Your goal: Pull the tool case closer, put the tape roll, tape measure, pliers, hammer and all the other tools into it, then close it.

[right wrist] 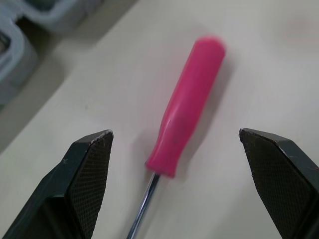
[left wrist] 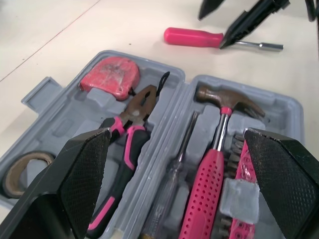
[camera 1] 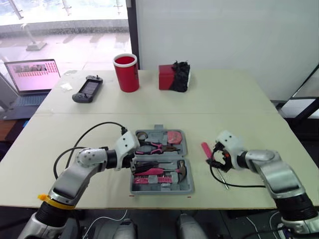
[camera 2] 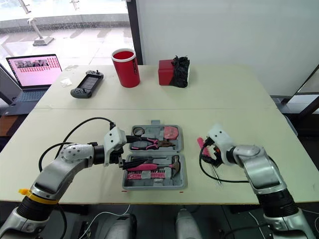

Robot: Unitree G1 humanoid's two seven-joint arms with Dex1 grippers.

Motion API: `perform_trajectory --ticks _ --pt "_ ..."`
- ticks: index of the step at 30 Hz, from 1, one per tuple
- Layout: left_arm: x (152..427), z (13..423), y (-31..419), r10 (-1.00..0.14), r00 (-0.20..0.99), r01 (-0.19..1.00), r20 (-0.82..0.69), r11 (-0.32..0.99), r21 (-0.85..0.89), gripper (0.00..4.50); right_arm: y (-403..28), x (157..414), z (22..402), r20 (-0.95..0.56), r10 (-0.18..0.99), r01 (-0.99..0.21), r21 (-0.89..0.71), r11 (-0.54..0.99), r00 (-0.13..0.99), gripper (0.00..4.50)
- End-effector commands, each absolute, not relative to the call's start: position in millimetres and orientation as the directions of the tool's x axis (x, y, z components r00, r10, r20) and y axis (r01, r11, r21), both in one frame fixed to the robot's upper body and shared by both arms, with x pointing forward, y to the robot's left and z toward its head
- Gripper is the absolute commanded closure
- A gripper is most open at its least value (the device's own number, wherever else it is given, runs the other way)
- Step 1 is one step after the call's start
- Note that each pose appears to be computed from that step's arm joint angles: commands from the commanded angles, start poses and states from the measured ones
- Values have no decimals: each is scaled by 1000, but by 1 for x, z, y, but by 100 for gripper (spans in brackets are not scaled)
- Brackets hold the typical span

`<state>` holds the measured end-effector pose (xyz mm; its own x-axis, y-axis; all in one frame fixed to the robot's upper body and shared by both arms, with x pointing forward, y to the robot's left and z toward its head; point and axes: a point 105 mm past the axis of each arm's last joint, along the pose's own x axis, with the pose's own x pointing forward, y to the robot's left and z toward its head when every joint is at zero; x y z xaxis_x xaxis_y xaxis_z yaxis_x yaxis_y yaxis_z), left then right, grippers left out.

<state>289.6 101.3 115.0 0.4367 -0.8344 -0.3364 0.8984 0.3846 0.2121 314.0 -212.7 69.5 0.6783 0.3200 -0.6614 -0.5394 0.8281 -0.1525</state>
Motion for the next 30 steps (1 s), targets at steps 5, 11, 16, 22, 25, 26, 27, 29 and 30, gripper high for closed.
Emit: perform_trajectory --ticks 5,11,16,22,25,26,27,29,30 --pt "288 119 108 -831 441 894 -340 372 250 0 -211 312 62 -639 320 -478 -86 874 700 24" --pt "289 119 109 -824 452 888 -341 380 259 0 -218 308 52 -643 275 -399 -51 916 715 152" --pt "290 110 122 -802 465 883 -375 393 256 0 -212 304 54 -640 290 -396 -24 918 711 400" --pt "291 112 138 -791 480 876 -379 408 256 0 -206 314 87 -606 343 -474 -65 878 718 410" --pt "289 113 148 -785 484 874 -387 412 258 0 -189 323 126 -587 402 -619 -226 752 703 410" --pt "289 114 150 -782 486 873 -389 413 259 0 -182 322 133 -604 420 -669 -268 693 677 410" --pt "288 114 153 -781 489 871 -389 418 257 0 -175 321 137 -640 419 -721 -326 612 644 410" --pt "283 111 160 -780 481 876 -400 417 241 0 -156 311 142 -701 478 -834 -328 444 530 410" --pt "278 106 167 -776 468 884 -424 412 220 0 -145 306 145 -738 500 -880 -280 385 453 410"
